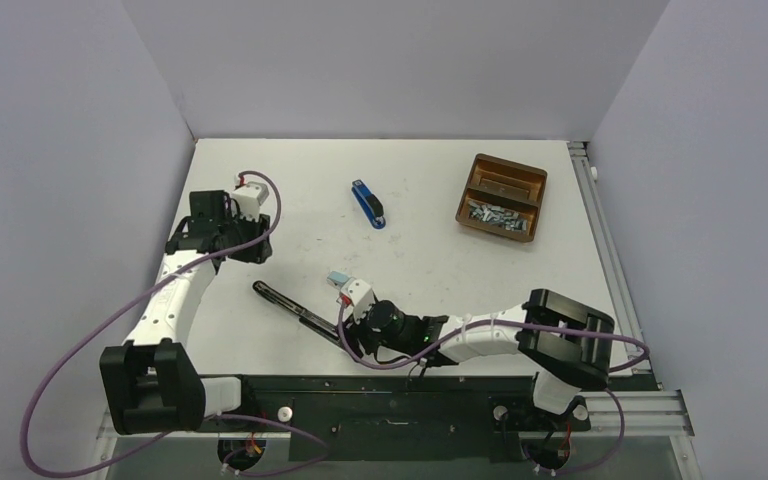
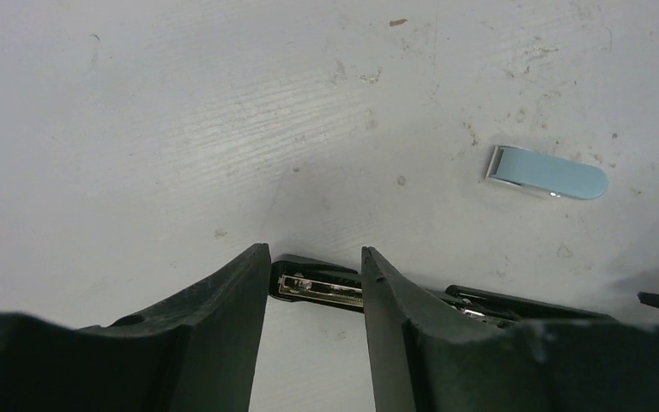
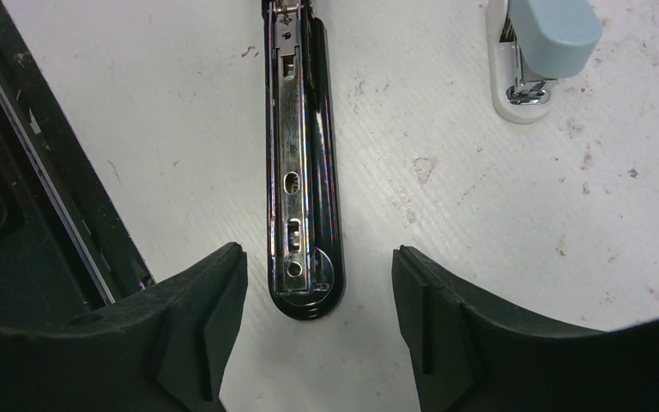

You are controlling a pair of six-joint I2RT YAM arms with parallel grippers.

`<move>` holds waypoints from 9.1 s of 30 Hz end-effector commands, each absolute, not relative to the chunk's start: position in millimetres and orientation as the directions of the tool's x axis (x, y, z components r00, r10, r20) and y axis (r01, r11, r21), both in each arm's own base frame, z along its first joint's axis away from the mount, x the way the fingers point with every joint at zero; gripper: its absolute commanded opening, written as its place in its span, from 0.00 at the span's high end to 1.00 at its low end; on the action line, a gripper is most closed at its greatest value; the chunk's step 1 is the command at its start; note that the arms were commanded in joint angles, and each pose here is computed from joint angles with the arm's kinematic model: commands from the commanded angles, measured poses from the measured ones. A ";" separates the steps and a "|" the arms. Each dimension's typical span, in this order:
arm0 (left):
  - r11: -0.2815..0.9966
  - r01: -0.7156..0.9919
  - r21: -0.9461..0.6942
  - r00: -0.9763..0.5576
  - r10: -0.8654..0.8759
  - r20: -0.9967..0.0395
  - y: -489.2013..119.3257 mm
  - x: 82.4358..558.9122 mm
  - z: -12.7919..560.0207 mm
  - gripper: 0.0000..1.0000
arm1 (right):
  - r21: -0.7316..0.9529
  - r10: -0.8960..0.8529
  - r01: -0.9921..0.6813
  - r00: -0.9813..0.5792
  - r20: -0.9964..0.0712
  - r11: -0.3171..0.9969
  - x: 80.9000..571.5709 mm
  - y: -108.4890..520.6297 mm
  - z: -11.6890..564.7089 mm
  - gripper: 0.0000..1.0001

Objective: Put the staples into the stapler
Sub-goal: Open the stapler at the center of the board, then adjust the stapler at the center of the board, then move the stapler to the center of the board, then open the stapler at the center of the board.

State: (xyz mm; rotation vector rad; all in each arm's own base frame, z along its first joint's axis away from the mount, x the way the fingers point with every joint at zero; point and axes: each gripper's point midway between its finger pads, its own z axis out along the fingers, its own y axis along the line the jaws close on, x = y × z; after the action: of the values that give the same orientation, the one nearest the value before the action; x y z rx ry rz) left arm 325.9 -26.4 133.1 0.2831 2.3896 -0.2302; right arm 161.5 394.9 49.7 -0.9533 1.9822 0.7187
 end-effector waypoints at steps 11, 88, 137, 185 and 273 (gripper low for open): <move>0.967 0.231 -0.108 -0.699 0.088 -0.709 -20.6 338.2 163.9 0.49 | 0.061 -0.421 -0.886 -0.278 -0.864 0.460 185.9 465.7 52.0 0.30; 0.968 0.142 -0.204 -0.718 -0.041 -0.695 -18.1 342.5 180.4 0.50 | 0.132 -0.244 -0.625 -0.478 -0.843 0.769 306.4 410.5 64.3 0.44; -0.071 0.973 0.218 0.199 0.729 -0.655 -211.2 252.1 174.5 0.18 | 0.256 -0.072 -0.499 -0.547 -0.834 0.828 236.6 279.5 82.8 0.30; -0.557 0.774 0.300 0.598 0.490 -0.634 -319.4 256.9 124.5 1.00 | 0.489 0.087 -0.506 -0.626 -0.775 0.711 239.6 257.4 92.9 0.28; -0.421 0.878 0.226 0.456 0.595 -0.662 -254.8 295.2 102.5 0.89 | 0.789 0.166 -0.433 -0.823 -0.543 0.436 227.9 285.3 59.2 0.91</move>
State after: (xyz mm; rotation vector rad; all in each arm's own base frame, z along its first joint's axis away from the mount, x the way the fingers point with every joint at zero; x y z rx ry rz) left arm 270.2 -259.5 89.0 2.1573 1.2182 -0.7852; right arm 219.5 281.3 63.0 -0.2277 2.1429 1.4344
